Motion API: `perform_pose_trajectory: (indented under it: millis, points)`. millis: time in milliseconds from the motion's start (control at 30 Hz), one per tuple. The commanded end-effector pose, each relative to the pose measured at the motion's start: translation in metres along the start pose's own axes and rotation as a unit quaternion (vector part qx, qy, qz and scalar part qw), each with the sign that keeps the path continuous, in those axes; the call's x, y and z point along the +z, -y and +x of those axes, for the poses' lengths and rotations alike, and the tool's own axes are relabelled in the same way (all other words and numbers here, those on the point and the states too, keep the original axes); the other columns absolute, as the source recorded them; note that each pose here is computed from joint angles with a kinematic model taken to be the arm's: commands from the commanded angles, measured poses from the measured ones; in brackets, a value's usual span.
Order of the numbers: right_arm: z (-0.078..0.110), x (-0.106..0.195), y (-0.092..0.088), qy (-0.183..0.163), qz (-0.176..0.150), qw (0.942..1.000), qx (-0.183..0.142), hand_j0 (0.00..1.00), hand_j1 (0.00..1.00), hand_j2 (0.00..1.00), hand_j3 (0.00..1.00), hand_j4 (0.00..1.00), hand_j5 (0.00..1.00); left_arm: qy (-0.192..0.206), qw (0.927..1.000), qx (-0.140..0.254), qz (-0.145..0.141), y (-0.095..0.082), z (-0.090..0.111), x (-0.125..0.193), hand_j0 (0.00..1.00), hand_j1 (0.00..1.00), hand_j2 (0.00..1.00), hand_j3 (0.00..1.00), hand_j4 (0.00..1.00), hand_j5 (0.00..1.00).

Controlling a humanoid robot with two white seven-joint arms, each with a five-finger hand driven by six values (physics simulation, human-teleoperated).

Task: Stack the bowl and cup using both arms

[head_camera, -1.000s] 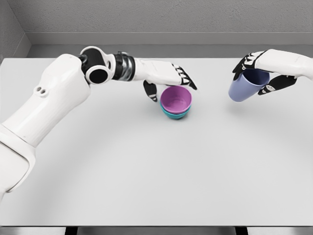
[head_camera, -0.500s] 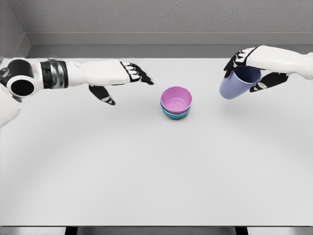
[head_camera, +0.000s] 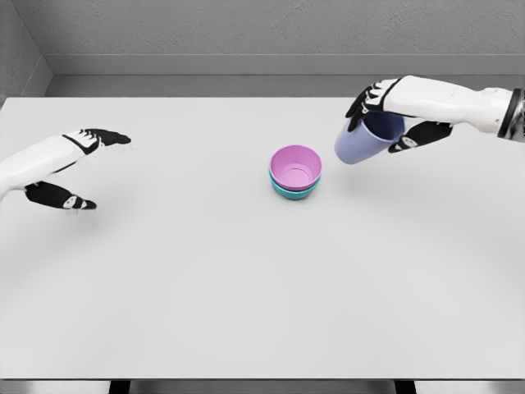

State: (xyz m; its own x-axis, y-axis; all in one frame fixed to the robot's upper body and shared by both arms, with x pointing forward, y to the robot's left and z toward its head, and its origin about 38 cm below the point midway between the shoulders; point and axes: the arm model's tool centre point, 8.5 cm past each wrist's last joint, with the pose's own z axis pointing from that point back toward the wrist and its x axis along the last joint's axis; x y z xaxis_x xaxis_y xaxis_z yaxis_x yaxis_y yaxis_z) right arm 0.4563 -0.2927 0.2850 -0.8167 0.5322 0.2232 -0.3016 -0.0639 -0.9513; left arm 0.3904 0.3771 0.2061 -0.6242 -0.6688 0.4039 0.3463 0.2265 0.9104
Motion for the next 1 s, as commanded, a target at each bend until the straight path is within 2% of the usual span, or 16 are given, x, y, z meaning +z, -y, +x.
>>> perform_pose_trajectory:
  millis: [0, 100, 233, 600, 967]
  points:
    - [0.003, -0.006, 0.001, 0.007, -0.005, 1.0, -0.003, 0.62, 0.62, 0.62, 0.62, 0.62, 0.62, -0.01, 0.9982, 0.038, 0.044, 0.007, -0.011, -0.001, 1.0, 1.0, 1.0, 1.0, 1.0, 1.0]
    - [0.006, -0.011, 0.003, 0.014, -0.007, 0.9999, -0.002, 0.62, 0.62, 0.62, 0.62, 0.62, 0.62, -0.015, 0.9968, 0.06, 0.05, 0.02, -0.015, -0.002, 1.0, 1.0, 1.0, 1.0, 1.0, 1.0]
    - [0.007, -0.015, 0.005, 0.019, -0.01, 0.9998, 0.0, 0.62, 0.62, 0.62, 0.62, 0.62, 0.62, -0.02, 0.9959, 0.071, 0.051, 0.027, -0.019, -0.001, 1.0, 1.0, 1.0, 1.0, 1.0, 1.0]
    - [0.021, -0.045, 0.004, 0.051, -0.016, 0.9986, 0.0, 0.62, 0.62, 0.62, 0.62, 0.62, 0.62, -0.024, 0.9948, 0.084, 0.052, 0.034, -0.023, -0.003, 1.0, 1.0, 1.0, 1.0, 1.0, 1.0]
    - [0.029, -0.069, -0.006, 0.064, -0.004, 0.9979, 0.007, 0.62, 0.62, 0.62, 0.62, 0.62, 0.62, -0.027, 0.9941, 0.09, 0.053, 0.037, -0.026, -0.003, 1.0, 1.0, 1.0, 1.0, 1.0, 1.0]
